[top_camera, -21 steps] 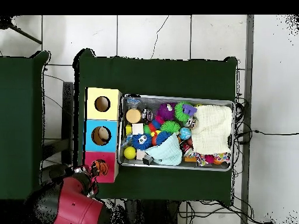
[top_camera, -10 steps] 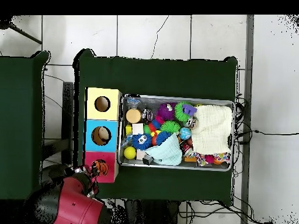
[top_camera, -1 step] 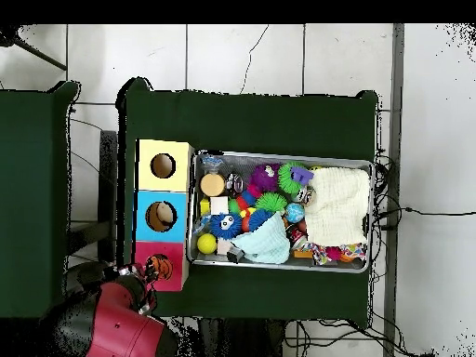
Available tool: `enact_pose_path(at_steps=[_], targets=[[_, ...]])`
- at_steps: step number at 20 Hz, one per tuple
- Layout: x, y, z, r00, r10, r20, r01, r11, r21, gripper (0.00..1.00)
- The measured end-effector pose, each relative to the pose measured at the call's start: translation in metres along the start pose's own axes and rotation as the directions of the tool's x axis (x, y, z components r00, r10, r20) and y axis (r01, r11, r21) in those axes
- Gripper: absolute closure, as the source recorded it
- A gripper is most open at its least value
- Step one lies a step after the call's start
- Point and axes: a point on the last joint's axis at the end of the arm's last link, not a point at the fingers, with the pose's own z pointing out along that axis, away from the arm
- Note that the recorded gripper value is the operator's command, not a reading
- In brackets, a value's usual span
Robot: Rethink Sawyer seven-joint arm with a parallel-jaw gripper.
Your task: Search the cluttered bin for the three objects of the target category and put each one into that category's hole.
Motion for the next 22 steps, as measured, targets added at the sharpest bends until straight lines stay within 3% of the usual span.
enact_pose_path(at_steps=[22], targets=[[-0.0035,-0.0003,0.0013,1.0,0.009,-0.003,-0.009,1.0,-0.001,0.0]])
